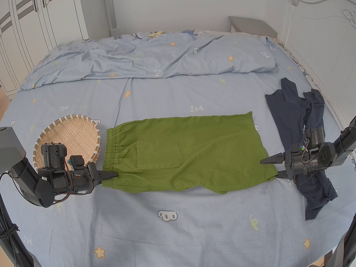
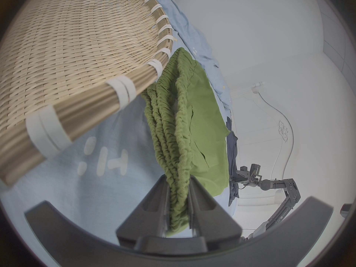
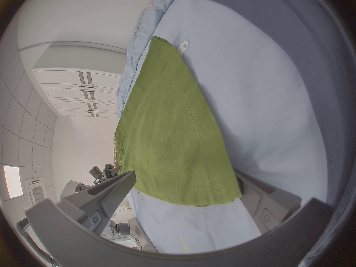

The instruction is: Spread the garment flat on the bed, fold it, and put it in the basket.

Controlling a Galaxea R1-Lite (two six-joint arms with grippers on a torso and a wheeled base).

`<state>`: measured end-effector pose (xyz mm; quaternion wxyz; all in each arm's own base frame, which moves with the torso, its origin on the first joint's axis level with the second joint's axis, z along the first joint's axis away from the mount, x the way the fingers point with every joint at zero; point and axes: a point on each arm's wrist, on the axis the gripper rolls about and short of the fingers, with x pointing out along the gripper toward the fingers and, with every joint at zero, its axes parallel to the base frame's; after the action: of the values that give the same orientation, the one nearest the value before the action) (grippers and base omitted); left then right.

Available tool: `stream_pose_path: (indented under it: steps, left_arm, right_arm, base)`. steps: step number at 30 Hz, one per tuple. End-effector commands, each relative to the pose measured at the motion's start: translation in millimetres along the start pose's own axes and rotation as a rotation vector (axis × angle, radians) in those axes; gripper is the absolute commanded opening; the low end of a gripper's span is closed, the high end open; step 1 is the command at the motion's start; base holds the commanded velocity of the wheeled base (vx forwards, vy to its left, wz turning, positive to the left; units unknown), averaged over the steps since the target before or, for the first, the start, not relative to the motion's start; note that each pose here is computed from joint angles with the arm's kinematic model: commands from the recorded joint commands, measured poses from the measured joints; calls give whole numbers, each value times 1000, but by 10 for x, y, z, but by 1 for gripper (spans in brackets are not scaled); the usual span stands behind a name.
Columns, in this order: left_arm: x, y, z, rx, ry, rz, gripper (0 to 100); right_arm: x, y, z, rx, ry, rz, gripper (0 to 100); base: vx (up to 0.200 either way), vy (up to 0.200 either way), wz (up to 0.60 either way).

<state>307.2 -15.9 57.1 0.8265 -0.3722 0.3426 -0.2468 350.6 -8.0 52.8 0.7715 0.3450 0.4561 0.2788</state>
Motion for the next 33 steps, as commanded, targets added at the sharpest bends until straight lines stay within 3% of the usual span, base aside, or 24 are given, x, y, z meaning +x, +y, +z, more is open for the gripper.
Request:
stream_pose_path:
  steps: [1, 2, 21, 33]
  left_arm:
    - [-1, -2, 1, 0, -1, -1, 0]
    - [-1, -2, 1, 0, -1, -1, 0]
    - [-24, 25, 16, -10, -7, 10, 0]
    - [-292, -97, -171, -55, 30, 35, 0]
  right_arm:
    - [6, -14, 0, 3, 1, -1, 100]
    - [6, -14, 0, 3, 1, -1, 0]
    - [-85, -28, -22, 18, -13, -9, 0]
    - [-545, 444, -271, 1, 5, -23, 0]
  base:
    - [0, 0, 0]
    - [0, 0, 0]
    - [0, 0, 0]
    - [0, 0, 0]
